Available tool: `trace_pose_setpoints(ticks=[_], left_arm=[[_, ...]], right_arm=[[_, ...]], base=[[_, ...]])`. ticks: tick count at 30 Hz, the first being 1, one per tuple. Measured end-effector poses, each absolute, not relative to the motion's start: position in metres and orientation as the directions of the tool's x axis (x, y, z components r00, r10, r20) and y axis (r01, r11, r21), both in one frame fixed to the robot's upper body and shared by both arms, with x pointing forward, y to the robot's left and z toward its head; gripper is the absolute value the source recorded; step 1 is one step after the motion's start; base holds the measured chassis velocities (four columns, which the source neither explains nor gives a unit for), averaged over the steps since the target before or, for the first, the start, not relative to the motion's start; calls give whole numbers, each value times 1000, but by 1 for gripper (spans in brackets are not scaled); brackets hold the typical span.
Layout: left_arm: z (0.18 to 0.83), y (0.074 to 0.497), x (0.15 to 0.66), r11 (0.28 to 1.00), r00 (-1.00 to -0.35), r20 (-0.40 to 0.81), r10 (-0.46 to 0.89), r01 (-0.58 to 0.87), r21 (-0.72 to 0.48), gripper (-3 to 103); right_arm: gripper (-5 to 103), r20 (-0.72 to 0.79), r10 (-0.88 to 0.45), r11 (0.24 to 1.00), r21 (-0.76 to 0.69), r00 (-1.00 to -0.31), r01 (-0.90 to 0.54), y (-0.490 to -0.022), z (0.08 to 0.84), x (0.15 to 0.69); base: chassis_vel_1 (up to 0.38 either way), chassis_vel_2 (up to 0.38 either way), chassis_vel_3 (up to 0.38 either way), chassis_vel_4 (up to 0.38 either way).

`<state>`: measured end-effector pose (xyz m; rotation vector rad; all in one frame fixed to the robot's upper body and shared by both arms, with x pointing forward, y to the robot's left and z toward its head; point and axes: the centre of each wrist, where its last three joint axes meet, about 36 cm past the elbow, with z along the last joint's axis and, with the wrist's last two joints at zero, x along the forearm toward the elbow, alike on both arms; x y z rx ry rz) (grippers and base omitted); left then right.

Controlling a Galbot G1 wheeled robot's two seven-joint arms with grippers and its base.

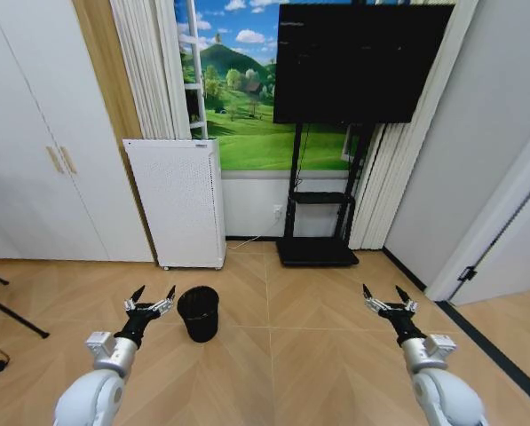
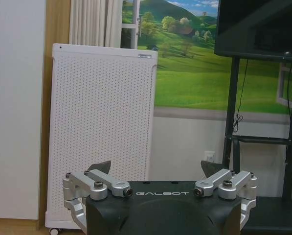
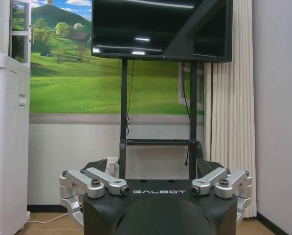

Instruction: Pick up the trash bin and place the garbage on the floor into it.

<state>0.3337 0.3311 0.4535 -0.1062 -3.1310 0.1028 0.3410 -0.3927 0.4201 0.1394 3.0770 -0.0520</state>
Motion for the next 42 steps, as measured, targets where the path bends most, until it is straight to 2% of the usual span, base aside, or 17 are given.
trace_pose_setpoints(ticks=[42], left_arm=[[455, 329, 332, 995, -998, -6, 69, 69, -68, 100]], right_arm=[[100, -71, 92, 995, -32, -993, 95, -391, 428, 336]], base=[[0, 0, 0, 0]])
